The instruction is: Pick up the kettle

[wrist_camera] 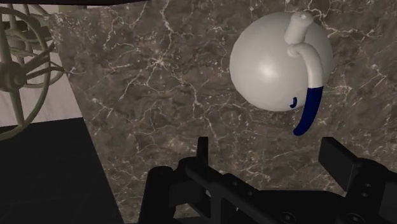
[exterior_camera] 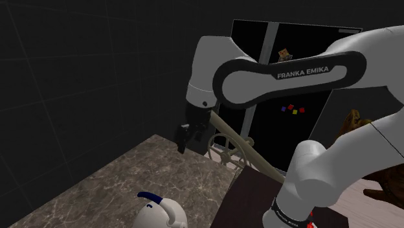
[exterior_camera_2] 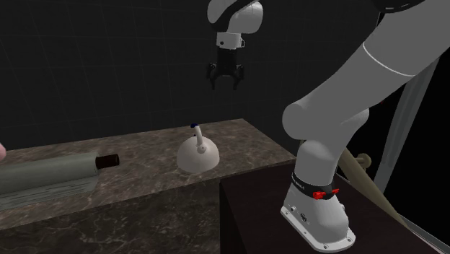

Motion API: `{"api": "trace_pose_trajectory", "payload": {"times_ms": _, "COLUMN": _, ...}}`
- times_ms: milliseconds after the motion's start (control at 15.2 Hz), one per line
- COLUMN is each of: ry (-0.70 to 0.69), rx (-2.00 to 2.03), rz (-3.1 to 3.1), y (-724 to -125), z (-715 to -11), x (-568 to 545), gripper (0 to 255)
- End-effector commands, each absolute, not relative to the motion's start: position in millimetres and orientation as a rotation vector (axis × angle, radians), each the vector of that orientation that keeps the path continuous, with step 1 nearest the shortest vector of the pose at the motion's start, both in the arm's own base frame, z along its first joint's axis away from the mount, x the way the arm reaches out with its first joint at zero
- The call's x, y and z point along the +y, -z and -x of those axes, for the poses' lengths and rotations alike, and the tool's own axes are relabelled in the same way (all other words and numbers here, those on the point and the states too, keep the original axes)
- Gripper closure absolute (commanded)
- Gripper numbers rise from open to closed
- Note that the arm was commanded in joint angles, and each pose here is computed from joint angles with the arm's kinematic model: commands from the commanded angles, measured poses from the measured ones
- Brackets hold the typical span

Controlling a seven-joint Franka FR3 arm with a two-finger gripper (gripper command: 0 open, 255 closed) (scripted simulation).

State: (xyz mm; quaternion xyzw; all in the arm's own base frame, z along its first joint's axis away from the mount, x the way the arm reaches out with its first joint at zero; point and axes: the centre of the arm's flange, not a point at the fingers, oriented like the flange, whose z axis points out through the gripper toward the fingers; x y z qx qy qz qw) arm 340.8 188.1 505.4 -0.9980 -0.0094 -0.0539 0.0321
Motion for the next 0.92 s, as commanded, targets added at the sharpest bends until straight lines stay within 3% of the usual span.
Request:
{"api": "trace_pose_trajectory", "payload": {"times_ms": 0, "ry": 0.160, "rx": -0.051, "rz": 3.077, "y": -487, "z": -343, "x": 206, "gripper": 0}}
{"api": "trace_pose_trajectory", "payload": {"times_ms": 858, "ry": 0.114, "rx": -0.177, "rz": 3.101, "y": -381, "z": -353, "x": 316, "gripper": 0}}
